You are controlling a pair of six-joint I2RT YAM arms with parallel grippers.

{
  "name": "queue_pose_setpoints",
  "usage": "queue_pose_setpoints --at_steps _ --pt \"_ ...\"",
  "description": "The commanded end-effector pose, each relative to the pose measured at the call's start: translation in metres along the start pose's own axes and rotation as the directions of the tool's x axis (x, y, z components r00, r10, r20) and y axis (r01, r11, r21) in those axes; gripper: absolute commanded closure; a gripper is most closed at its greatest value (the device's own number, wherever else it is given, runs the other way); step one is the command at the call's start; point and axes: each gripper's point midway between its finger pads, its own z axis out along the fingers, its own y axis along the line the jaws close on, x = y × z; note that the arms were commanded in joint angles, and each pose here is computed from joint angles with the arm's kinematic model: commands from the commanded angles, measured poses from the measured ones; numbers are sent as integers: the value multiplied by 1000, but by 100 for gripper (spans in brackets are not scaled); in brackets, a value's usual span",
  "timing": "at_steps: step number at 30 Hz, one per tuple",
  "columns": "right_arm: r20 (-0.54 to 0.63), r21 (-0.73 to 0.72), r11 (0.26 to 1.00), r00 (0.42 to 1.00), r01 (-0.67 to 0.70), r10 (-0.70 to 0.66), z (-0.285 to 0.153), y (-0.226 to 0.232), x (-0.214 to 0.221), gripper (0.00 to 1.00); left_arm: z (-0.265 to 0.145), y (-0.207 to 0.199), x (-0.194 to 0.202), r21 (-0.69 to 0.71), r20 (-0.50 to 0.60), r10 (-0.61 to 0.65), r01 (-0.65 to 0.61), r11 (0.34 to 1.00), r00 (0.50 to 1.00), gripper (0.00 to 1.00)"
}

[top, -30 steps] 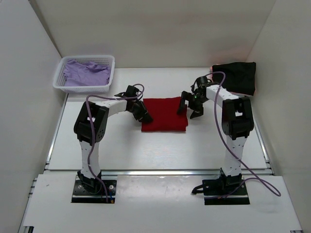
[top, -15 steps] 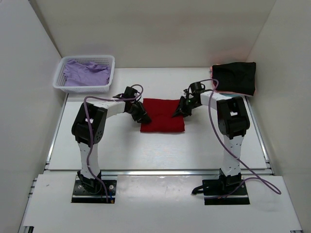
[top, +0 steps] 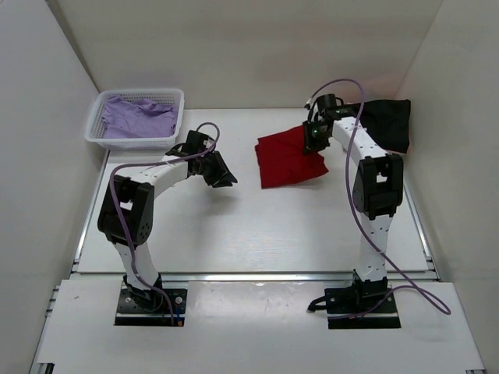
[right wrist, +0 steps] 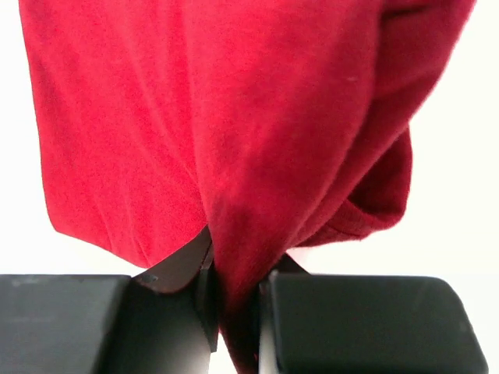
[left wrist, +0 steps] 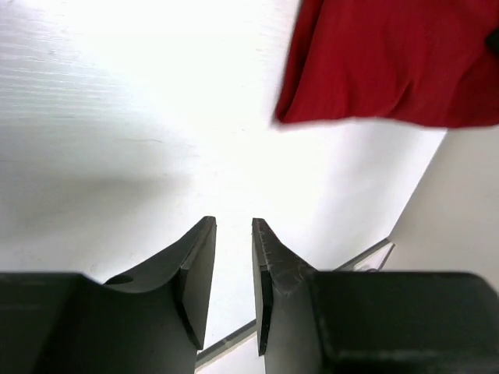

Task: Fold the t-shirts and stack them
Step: Put the neatly folded tshirt into the corner of the board with the right arm

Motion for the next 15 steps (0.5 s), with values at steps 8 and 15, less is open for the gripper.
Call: queue_pose_setpoints --at_steps 8,15 --pt "294 288 948 929 137 -223 -114 -104 -115 100 -19 3 25 21 -13 107 -106 994 994 65" --pt "374 345 938 911 37 -174 -133 -186 -135 100 -20 26 40 -24 -49 125 -127 992 991 65"
